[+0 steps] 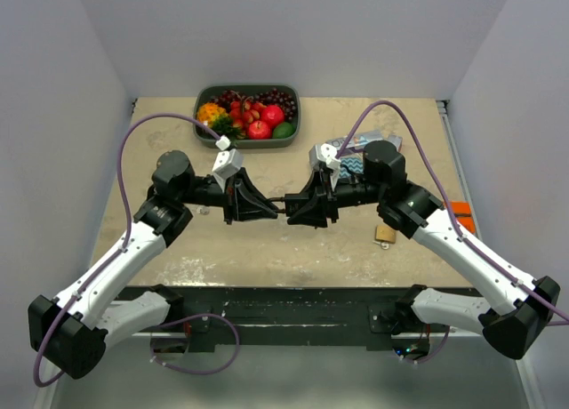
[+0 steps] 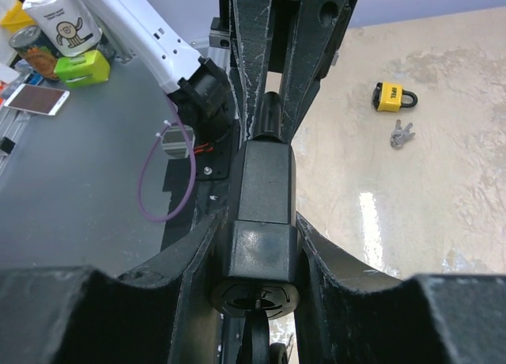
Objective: Lock with the key
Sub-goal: Lock the lock.
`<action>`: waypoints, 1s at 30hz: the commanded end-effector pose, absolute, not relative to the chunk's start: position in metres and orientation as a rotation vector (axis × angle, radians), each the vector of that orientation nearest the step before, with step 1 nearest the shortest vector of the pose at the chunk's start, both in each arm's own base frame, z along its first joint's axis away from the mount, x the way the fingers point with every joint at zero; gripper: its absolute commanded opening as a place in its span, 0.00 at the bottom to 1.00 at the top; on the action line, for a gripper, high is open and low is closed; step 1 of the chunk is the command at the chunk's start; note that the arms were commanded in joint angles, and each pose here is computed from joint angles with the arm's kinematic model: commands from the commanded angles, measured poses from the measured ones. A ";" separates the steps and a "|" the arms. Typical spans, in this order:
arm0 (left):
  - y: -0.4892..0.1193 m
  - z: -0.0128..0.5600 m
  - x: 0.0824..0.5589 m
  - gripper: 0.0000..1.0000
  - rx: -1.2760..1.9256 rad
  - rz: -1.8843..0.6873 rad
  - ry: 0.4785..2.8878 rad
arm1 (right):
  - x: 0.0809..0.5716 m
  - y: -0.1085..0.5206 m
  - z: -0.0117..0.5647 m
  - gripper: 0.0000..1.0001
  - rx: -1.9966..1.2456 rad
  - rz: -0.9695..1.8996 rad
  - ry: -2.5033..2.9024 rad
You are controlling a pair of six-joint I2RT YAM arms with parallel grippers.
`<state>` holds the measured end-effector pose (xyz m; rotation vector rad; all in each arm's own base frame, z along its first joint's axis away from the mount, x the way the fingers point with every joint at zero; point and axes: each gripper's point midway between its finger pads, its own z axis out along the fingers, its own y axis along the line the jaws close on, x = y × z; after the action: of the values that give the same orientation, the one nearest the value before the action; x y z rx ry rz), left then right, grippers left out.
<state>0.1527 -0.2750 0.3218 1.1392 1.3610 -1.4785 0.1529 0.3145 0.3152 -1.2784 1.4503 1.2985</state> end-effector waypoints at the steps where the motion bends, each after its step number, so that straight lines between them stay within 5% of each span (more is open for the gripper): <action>1: -0.307 0.379 0.132 0.00 1.187 -1.514 1.061 | 0.121 0.364 0.309 0.00 -1.427 1.406 1.225; 18: -0.323 0.393 0.126 0.00 1.182 -1.549 1.010 | 0.108 0.386 0.308 0.00 -1.415 1.480 1.182; 30: -0.337 0.393 0.163 0.00 0.981 -1.507 1.209 | 0.128 0.396 0.295 0.00 -1.357 1.343 1.318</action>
<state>0.1182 -0.2746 0.3370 1.3088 1.2609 -1.6782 0.1182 0.3216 0.3290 -1.2856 1.4290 1.5105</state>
